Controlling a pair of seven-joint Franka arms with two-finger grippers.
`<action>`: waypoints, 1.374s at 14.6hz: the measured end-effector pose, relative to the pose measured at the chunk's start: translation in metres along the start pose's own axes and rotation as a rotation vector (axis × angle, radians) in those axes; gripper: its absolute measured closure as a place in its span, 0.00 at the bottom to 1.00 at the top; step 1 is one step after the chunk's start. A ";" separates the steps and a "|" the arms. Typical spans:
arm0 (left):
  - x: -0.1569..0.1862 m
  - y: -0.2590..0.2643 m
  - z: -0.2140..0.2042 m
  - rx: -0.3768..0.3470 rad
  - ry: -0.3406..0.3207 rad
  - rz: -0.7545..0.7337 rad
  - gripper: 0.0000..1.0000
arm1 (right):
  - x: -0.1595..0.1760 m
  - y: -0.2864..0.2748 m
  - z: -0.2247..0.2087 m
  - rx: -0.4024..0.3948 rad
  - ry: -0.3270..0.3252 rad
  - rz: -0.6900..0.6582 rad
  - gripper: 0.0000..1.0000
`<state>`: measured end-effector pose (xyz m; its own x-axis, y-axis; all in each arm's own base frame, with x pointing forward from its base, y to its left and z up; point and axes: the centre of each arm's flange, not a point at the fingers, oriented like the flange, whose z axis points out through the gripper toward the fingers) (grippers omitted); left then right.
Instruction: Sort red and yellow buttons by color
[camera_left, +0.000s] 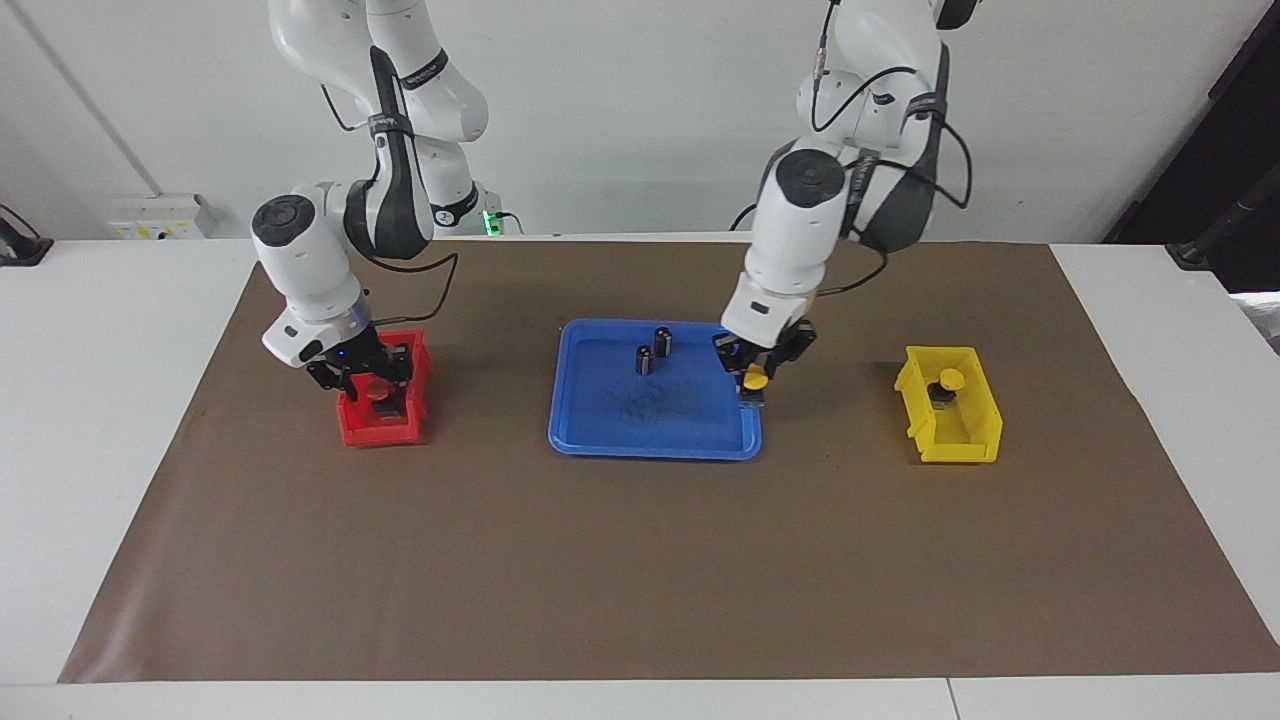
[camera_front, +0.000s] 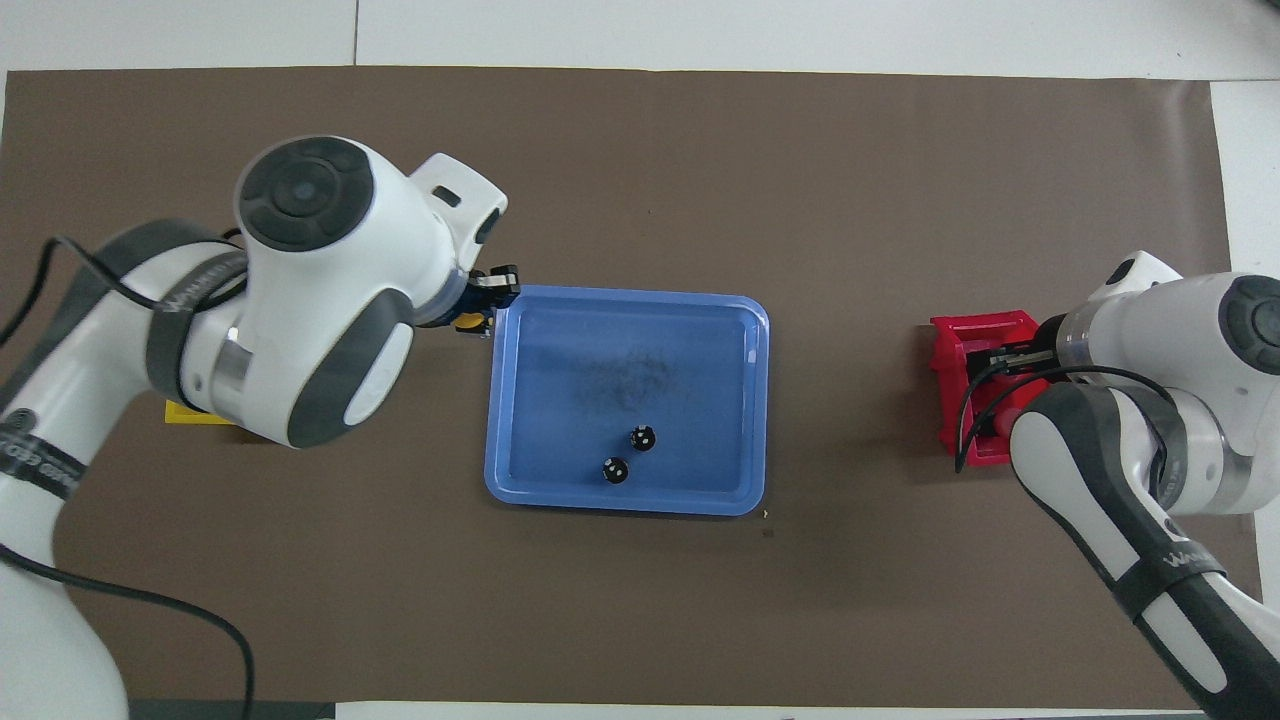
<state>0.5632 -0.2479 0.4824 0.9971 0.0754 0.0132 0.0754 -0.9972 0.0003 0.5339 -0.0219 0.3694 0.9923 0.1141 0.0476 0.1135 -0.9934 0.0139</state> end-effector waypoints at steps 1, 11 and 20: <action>0.016 -0.035 -0.010 0.003 -0.006 0.015 0.58 | 0.008 0.001 -0.016 0.000 -0.007 0.000 0.18; 0.062 -0.214 0.015 0.003 0.007 0.070 0.58 | 0.026 0.010 -0.225 -0.002 -0.089 0.018 0.00; 0.045 -0.232 0.086 0.001 0.024 0.042 0.58 | 0.008 0.042 -0.262 0.008 -0.136 0.079 0.00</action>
<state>0.5918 -0.0128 0.3972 0.9987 0.0333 0.0376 0.0334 -0.9994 -0.0021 0.5342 -0.0604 0.6319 0.9956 0.0338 -0.0879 0.0347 -0.9994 0.0079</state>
